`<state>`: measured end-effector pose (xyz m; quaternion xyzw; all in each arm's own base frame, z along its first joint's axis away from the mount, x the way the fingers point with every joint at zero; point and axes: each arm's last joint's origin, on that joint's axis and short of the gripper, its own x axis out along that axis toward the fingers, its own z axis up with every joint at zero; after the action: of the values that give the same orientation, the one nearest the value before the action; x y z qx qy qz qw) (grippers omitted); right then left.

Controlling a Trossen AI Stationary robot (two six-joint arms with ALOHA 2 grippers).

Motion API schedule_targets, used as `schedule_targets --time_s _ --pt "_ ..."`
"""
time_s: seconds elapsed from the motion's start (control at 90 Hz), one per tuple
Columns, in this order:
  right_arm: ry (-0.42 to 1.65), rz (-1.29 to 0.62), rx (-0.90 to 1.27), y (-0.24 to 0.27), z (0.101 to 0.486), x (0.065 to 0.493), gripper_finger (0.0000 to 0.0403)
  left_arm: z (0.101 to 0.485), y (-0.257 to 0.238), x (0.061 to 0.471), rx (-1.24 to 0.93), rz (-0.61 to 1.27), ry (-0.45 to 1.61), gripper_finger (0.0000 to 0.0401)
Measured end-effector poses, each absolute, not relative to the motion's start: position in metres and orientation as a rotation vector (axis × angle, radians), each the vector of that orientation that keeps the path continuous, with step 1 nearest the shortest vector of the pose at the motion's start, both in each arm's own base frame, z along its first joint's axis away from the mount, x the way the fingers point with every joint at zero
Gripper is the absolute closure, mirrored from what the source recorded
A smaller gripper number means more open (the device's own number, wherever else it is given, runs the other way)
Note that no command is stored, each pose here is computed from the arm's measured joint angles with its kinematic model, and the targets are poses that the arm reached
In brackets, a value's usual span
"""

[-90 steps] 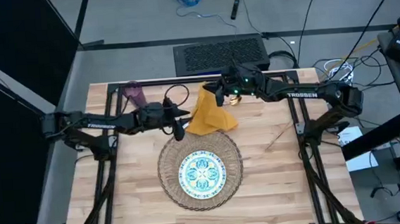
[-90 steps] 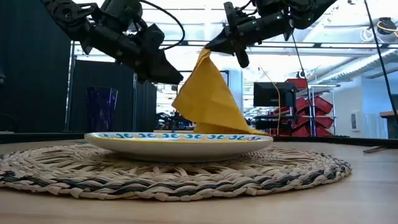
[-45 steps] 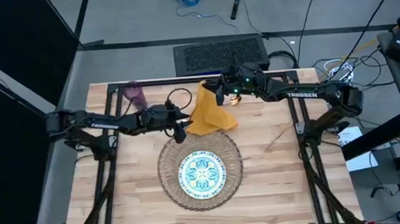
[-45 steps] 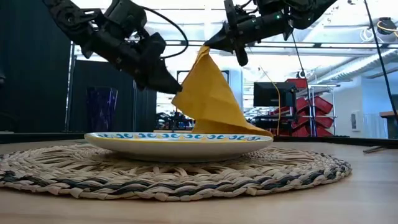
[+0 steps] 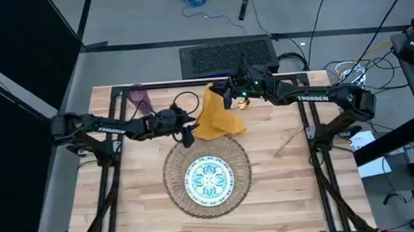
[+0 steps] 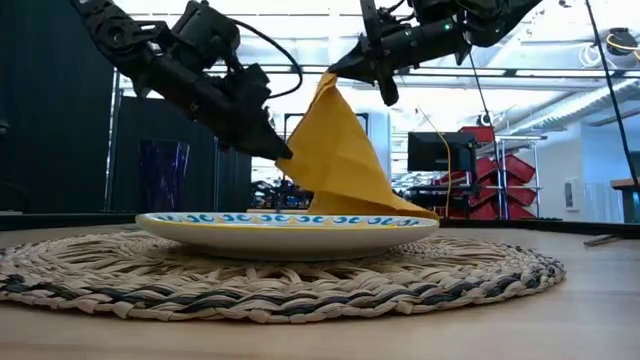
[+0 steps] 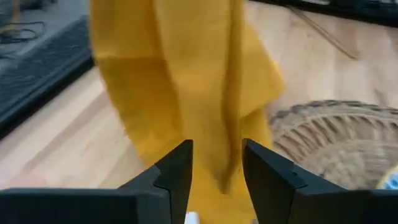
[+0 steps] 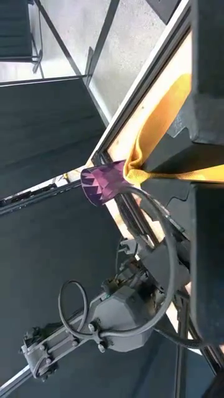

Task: Set table place
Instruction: Fold the yellow table napkin

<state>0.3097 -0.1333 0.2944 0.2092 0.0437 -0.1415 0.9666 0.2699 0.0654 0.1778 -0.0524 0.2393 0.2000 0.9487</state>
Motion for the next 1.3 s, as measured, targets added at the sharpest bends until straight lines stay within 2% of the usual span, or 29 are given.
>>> schedule_targets --time_s 0.078,0.222,0.278,0.522,0.811,1.044,1.3 --pt "0.088 -0.286 0.423 -0.133 0.294 0.310 0.0403 0.178 0.066 0.270 -0.102 0.424 0.486 0.0302" --pt "0.089 -0.286 0.423 -0.133 0.294 0.310 0.0403 0.178 0.066 0.270 -0.098 0.429 0.486 0.0379" --pt "0.088 -0.286 0.423 -0.133 0.294 0.310 0.0403 0.178 0.066 0.270 -0.096 0.426 0.487 0.0393" --pt "0.084 -0.284 0.422 -0.133 0.295 0.310 0.0403 0.181 0.065 0.269 -0.076 0.415 0.485 0.0401" --pt "0.085 -0.286 0.430 -0.134 0.300 0.311 0.0403 0.207 0.061 0.254 -0.064 0.412 0.432 0.0401" --pt "0.048 -0.282 0.388 -0.136 0.329 0.315 0.0403 0.250 0.056 0.224 -0.008 0.460 0.317 0.0401" --pt "0.020 -0.306 0.368 -0.139 0.346 0.320 0.0403 0.324 0.052 0.201 0.082 0.484 0.185 0.0401"
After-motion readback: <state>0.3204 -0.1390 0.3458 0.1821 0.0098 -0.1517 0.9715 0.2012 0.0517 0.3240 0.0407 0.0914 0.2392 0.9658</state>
